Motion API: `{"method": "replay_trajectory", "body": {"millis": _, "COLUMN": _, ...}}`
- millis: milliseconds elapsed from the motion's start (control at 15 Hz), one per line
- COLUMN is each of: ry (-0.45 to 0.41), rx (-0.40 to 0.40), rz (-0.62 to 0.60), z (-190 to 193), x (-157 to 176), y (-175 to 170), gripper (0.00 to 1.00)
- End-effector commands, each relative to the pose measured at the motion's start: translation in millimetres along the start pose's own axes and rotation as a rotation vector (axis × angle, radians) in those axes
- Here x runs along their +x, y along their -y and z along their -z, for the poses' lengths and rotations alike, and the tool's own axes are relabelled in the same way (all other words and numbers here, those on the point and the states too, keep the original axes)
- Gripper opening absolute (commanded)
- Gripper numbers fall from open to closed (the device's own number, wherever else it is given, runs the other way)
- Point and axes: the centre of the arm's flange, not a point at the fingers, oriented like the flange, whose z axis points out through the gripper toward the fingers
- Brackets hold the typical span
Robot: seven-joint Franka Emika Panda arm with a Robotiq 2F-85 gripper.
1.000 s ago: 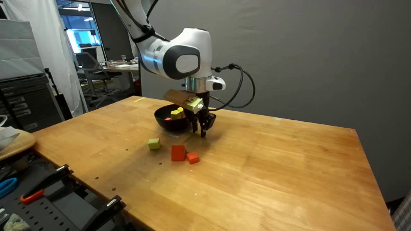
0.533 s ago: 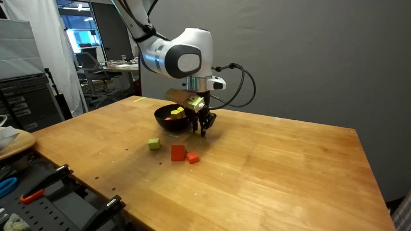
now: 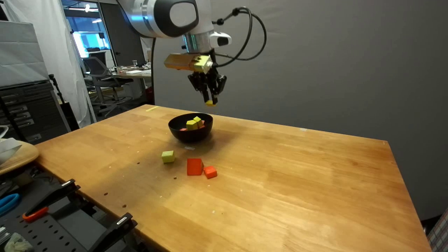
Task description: Put the colored things in the bowl
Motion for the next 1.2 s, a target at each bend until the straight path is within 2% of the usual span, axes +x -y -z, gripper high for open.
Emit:
{"method": "replay_trajectory", "body": {"millis": 0, "ry": -0.066, "rx": 0.070, "rz": 0.125, "z": 43.3, "x": -2.7, "y": 37.2, "gripper": 0.09}}
{"method": "replay_trajectory", "body": {"millis": 267, "ry": 0.021, "rx": 0.219, "rz": 0.178, "z": 16.9, "x": 6.2, "y": 72.4, "gripper": 0.09}}
{"method": "replay_trajectory", "body": {"millis": 400, "ry": 0.051, "rx": 0.237, "rz": 0.170, "z": -1.8, "x": 4.7, "y": 75.7, "gripper": 0.12}}
{"method": "replay_trajectory", "body": {"millis": 467, "ry": 0.064, "rx": 0.255, "rz": 0.169, "z": -9.8, "x": 4.7, "y": 73.9, "gripper": 0.47}}
{"method": "replay_trajectory", "body": {"millis": 533, "ry": 0.073, "rx": 0.263, "rz": 0.167, "z": -14.8, "x": 2.1, "y": 71.8, "gripper": 0.58}}
{"method": "replay_trajectory", "body": {"millis": 733, "ry": 0.081, "rx": 0.271, "rz": 0.145, "z": -16.8, "x": -3.2, "y": 61.5, "gripper": 0.81}}
{"method": "replay_trajectory", "body": {"millis": 933, "ry": 0.158, "rx": 0.240, "rz": 0.053, "z": -5.9, "x": -20.6, "y": 38.4, "gripper": 1.00}}
{"method": "replay_trajectory", "body": {"millis": 1133, "ry": 0.262, "rx": 0.115, "rz": -0.054, "z": 4.1, "x": -54.0, "y": 14.3, "gripper": 1.00}}
